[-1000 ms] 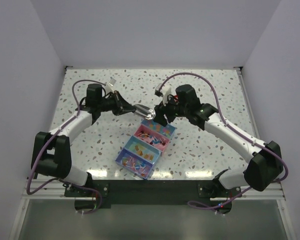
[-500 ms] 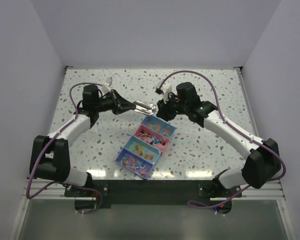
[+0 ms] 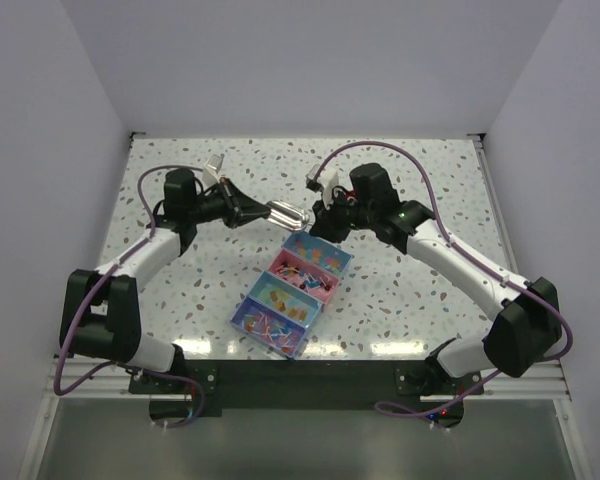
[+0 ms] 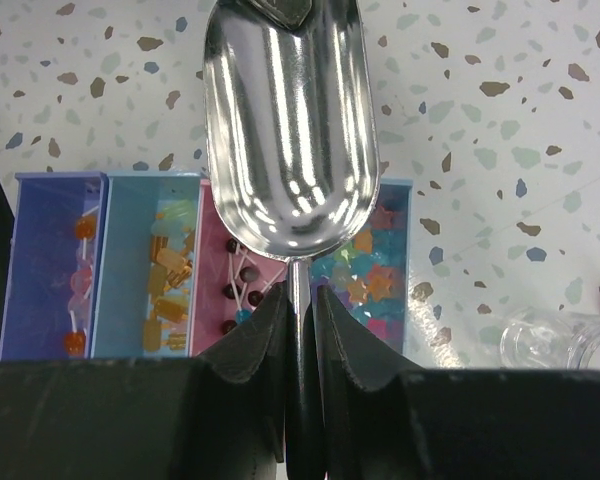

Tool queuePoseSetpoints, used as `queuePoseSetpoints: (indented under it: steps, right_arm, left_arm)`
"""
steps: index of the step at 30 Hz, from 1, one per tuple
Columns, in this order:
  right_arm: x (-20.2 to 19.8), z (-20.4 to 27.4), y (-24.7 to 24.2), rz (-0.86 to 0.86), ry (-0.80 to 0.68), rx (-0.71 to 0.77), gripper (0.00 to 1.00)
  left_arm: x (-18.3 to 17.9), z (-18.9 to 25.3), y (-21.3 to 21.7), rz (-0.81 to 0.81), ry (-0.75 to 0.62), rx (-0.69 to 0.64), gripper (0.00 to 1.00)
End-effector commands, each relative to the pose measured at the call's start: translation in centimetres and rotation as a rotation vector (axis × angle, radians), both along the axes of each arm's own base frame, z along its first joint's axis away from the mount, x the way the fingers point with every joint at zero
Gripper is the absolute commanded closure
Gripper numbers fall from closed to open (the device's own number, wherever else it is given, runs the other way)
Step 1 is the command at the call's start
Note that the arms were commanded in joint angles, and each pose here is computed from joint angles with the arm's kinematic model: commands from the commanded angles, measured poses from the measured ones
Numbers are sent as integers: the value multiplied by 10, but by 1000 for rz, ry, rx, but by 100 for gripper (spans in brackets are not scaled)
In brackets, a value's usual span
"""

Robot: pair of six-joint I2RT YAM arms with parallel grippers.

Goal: Pack the candies
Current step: Pick up the spatula from the center of the board.

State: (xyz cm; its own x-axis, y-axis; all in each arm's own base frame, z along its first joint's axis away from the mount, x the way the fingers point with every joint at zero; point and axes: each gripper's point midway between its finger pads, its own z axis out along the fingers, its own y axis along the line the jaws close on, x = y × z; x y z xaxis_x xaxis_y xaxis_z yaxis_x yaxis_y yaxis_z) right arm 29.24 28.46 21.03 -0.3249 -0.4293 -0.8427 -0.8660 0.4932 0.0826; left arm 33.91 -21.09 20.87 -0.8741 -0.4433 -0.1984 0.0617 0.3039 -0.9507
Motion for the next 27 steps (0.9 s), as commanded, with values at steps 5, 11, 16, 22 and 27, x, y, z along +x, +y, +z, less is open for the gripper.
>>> queuePoseSetpoints:
  steps: [5, 11, 16, 22, 27]
  right_arm:
    - [25, 67, -7, -103, -170, 84, 97]
    - [27, 84, -8, -121, -201, 116, 100]
    - [26, 95, -6, -109, -212, 133, 100]
    - [24, 103, -2, -75, -206, 128, 100]
    - [20, 95, -5, -54, -164, 71, 100]
  left_arm:
    - [-5, -24, 4, -3, 64, 48, 100]
    - [-13, -44, 6, 8, 112, 72, 100]
    - [-19, -60, 8, 5, 150, 83, 100]
    - [-18, -66, 9, 6, 170, 109, 94]
    - [-4, -60, 14, 21, 109, 180, 71]
